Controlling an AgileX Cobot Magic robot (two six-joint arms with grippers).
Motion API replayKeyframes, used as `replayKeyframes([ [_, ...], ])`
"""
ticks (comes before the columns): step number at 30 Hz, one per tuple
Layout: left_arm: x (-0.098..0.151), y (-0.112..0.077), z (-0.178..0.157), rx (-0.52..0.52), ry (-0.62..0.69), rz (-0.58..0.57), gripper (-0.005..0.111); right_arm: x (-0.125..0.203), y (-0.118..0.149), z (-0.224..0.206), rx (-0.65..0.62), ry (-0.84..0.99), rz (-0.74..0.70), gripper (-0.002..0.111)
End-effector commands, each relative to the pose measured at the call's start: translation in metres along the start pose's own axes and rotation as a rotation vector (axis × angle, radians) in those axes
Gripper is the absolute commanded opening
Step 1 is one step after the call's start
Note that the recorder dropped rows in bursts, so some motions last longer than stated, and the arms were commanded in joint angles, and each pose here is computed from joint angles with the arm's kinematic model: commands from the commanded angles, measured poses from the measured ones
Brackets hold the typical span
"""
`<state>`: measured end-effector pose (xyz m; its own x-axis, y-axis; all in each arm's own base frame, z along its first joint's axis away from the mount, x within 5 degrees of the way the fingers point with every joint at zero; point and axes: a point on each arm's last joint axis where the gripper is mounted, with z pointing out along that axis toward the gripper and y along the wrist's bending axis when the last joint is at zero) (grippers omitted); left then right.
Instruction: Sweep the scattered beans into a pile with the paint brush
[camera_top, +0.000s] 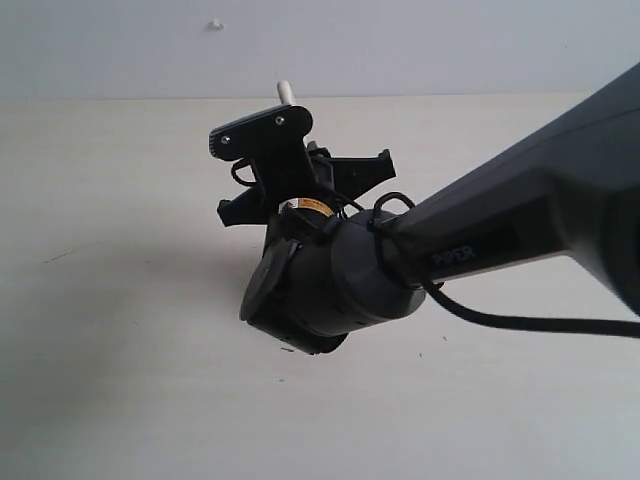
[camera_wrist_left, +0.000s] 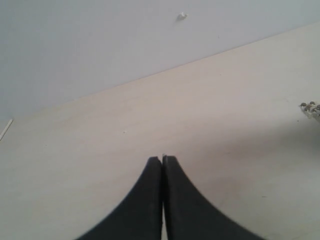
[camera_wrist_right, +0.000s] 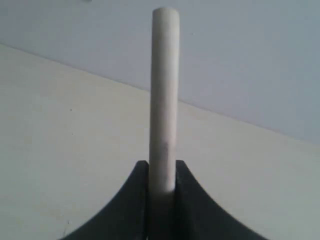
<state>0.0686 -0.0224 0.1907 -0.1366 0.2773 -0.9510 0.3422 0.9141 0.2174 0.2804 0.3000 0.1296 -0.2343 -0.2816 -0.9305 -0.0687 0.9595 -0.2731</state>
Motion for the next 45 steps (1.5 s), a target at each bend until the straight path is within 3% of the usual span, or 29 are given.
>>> replayKeyframes([
  [1,0.000,0.000,0.000,-0.004,-0.007,-0.005,0.000,-0.003,0.004,0.002,-0.040,-0.051,-0.007,0.000],
  [15,0.000,0.000,0.000,-0.004,-0.007,-0.005,0.000,-0.027,0.000,-0.008,-0.065,-0.092,0.017,0.000],
  [25,0.000,0.000,0.000,-0.004,-0.007,-0.005,0.000,-0.025,-0.010,-0.004,0.050,-0.120,-0.109,0.000],
  [36,0.000,0.000,0.000,-0.004,-0.007,-0.005,0.000,0.002,0.005,0.008,-0.045,-0.080,-0.156,0.000],
  [40,0.000,0.000,0.000,-0.004,-0.007,-0.005,0.000,0.001,0.014,0.007,-0.142,-0.098,-0.130,0.000],
  [45,0.000,0.000,0.000,-0.004,-0.007,-0.005,0.000,-0.002,0.015,0.006,-0.162,-0.112,-0.117,0.000],
])
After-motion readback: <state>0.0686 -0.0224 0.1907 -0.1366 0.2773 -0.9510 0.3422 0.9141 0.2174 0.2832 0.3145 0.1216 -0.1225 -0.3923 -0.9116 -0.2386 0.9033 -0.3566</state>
